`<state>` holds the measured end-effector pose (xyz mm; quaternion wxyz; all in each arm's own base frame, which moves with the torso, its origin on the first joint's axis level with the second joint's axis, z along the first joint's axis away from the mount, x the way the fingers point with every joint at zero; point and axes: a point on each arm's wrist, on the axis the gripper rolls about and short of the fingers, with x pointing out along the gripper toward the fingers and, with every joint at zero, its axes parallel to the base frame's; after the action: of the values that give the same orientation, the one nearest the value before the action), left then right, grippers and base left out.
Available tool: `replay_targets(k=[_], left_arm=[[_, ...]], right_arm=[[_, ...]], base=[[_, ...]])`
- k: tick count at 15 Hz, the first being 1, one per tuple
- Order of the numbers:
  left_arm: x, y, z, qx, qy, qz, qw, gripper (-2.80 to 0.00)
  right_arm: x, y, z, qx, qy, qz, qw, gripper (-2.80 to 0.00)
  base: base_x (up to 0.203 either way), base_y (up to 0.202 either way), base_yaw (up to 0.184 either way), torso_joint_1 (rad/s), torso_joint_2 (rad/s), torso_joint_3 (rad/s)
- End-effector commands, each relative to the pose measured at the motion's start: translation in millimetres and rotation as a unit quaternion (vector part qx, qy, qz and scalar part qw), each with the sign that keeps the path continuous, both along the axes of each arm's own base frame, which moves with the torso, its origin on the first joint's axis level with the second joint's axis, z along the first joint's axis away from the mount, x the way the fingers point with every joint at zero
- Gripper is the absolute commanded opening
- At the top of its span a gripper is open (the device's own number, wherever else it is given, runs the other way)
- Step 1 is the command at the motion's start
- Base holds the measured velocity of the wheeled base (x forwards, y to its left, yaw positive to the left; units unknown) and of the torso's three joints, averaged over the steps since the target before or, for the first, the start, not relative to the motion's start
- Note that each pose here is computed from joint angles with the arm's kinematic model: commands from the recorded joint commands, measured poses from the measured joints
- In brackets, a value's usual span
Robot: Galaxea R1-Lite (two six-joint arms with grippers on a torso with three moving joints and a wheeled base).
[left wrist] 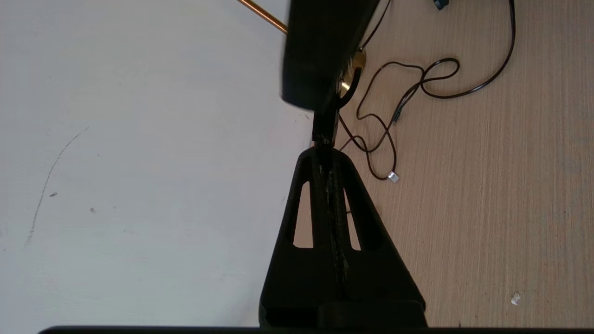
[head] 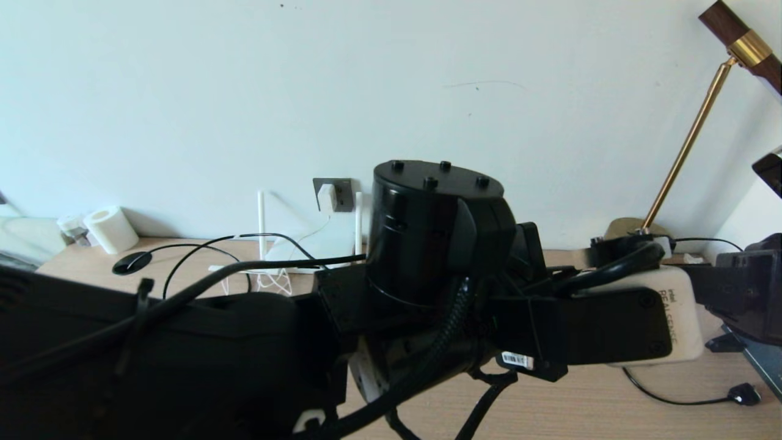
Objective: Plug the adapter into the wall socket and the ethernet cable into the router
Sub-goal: Hand it to the other hand
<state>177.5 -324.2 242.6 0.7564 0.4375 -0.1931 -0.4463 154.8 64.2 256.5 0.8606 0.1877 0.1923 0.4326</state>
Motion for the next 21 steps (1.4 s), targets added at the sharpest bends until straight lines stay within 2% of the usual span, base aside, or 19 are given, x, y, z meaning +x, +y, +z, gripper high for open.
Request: replay_targets(k=[1,11,12,18,20,21], left_arm=[[1,-1,-1,0.001,-0.003,0.001,1.0,-2.8],[1,-2,-4,0.003,-0.001,-0.006,1.0,-2.8],[1,-3,-5,0.004,-0.001,-0.008,1.0,0.0],[0,2,-3,-0.006,-0.008,-0.006,0.9999,0.0],[0,14,2,-0.012,-0.015,0.004,0.9998,0.0],[1,26,6,-0.011,-0.021,0.011,0.9996,0.0]], right_arm=[[0,1,-1,0.0,0.004,0.004,1.0,-2.8],[-4,7,-5,-0.001,0.011,0.023,1.0,-2.8],[-4,7,-5,-0.001,0.01,0.024,1.0,-2.8],[-4,6,-14,-0.006,0.028,0.012,1.0,-2.8],[-3,5,-16,-0.006,0.038,-0.016,0.999,-2.8],[-3,5,-14,0.009,0.055,-0.026,0.998,-2.8]], base=[[0.0,0.0,0.0,0.0,0.0,0.0],[0.0,0.0,0.0,0.0,0.0,0.0],[0.0,0.0,0.0,0.0,0.0,0.0],[0.0,0.0,0.0,0.0,0.0,0.0],[0.0,0.0,0.0,0.0,0.0,0.0],[0.0,0.0,0.0,0.0,0.0,0.0]])
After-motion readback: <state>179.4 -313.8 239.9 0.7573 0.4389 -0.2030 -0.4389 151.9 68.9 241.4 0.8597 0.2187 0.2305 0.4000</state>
